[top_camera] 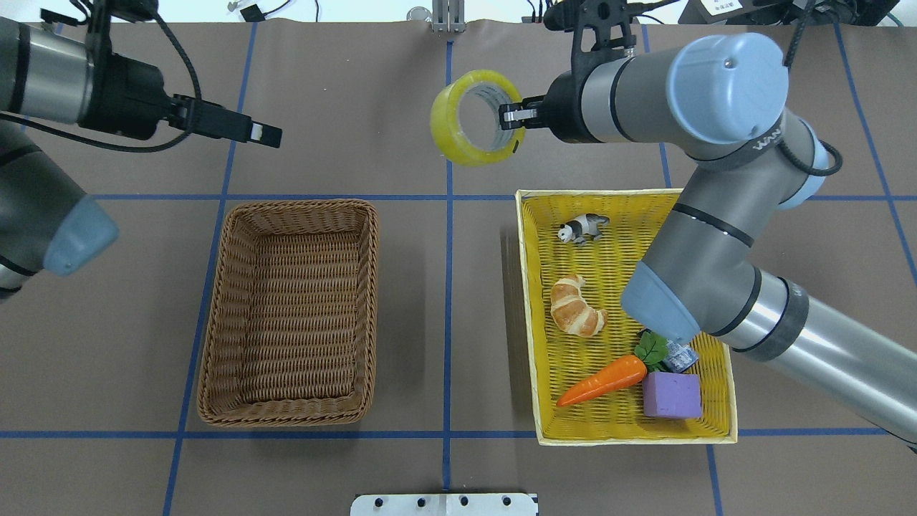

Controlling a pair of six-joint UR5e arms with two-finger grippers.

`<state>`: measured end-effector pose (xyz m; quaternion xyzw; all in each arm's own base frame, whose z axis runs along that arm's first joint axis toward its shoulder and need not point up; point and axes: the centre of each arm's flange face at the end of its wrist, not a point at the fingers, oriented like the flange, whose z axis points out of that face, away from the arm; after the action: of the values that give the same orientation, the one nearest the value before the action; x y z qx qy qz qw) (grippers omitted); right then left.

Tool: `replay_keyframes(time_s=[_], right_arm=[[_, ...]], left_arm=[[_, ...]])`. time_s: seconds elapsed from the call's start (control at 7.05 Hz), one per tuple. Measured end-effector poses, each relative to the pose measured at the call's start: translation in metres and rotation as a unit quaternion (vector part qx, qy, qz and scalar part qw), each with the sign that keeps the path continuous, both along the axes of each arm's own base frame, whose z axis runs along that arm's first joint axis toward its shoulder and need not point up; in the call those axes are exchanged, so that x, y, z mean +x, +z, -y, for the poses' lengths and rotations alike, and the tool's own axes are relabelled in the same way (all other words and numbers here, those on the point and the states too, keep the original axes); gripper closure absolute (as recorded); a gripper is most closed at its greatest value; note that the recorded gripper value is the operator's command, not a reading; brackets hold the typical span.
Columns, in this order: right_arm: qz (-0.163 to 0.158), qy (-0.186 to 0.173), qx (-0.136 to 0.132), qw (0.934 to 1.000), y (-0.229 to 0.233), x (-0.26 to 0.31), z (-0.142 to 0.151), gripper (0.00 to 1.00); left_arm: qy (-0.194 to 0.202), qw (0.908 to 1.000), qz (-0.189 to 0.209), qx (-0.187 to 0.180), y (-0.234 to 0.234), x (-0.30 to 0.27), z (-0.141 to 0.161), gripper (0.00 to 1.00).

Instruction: Move tape to another basket

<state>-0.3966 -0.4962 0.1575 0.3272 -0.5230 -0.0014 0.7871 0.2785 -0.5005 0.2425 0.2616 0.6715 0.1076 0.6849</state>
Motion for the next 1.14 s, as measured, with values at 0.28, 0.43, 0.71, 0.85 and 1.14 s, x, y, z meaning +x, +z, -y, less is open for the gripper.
replay_keyframes(time_s=[0.28,0.43,0.71,0.85,1.14], right_arm=[[0.015,-0.006,0.008,0.9998,-0.020,-0.023,-0.019,1.00],[0.019,-0.013,0.011,0.9997,-0.025,-0.032,-0.028,1.00],[0.024,-0.026,0.014,0.9993,-0.031,-0.044,-0.042,1.00],[0.027,-0.029,0.016,0.9991,-0.034,-0.046,-0.046,1.00],[0.031,-0.028,0.019,0.9990,-0.041,-0.049,-0.049,1.00]], left_arm=[[-0.014,0.9964,-0.076,-0.033,-0.029,0.033,-0.017,0.01],[-0.021,0.9941,-0.099,-0.040,-0.035,0.048,-0.025,0.01],[-0.030,0.9923,-0.112,-0.045,-0.038,0.061,-0.030,0.01],[-0.031,0.9922,-0.112,-0.046,-0.037,0.064,-0.029,0.01],[-0.027,0.9923,-0.111,-0.048,-0.037,0.071,-0.031,0.01]])
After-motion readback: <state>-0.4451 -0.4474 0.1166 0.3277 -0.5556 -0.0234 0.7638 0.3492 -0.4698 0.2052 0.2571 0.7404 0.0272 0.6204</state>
